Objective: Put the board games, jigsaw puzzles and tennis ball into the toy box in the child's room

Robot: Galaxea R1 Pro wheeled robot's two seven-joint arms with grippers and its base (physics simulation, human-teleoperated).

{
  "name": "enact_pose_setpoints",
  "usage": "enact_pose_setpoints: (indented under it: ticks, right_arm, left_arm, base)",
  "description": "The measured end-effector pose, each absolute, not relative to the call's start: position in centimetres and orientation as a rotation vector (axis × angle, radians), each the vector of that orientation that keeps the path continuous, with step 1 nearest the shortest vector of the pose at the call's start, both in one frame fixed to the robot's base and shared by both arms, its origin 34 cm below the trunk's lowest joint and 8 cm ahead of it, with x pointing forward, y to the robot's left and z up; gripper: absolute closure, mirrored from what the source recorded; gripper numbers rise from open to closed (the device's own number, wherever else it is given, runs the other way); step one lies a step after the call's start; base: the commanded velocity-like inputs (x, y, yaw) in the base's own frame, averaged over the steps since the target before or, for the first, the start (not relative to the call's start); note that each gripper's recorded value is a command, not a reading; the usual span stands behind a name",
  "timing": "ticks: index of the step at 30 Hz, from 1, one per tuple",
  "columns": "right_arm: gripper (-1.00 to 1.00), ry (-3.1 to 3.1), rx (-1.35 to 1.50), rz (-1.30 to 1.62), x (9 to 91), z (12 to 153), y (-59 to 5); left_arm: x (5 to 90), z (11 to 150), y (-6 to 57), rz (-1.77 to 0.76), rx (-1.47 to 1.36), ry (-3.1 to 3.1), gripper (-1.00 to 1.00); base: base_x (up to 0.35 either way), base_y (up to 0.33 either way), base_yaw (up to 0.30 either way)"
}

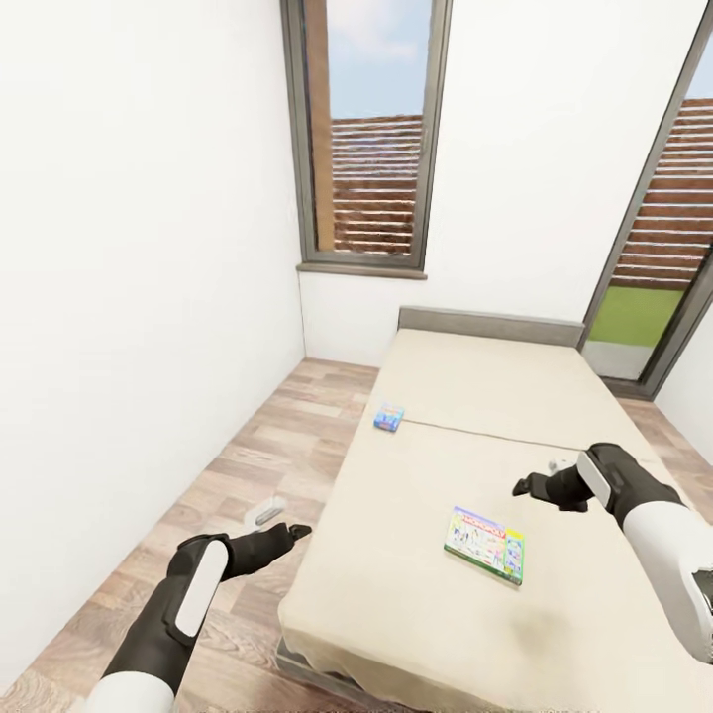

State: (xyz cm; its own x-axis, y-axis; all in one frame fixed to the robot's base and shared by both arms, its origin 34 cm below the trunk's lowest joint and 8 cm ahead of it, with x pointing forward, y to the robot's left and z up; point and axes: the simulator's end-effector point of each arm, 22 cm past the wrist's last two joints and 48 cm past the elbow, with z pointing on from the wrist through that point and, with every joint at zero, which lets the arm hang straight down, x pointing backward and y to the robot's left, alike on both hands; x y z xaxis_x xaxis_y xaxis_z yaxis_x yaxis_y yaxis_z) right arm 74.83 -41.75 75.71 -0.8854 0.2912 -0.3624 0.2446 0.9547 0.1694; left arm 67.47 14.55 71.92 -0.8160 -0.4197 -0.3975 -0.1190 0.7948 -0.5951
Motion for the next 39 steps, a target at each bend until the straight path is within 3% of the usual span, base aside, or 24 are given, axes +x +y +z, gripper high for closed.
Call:
enact_pose_setpoints:
  ticks: [39]
  right_arm:
    - [-1.0, 2.752, 0.392, 0.129, 74.9, 72.1, -42.2]
  left_arm:
    - [64.4, 66.7, 15.3, -0.742, -0.463, 2.541, -1.0]
  base:
    - [0.039, 0.0, 0.0]
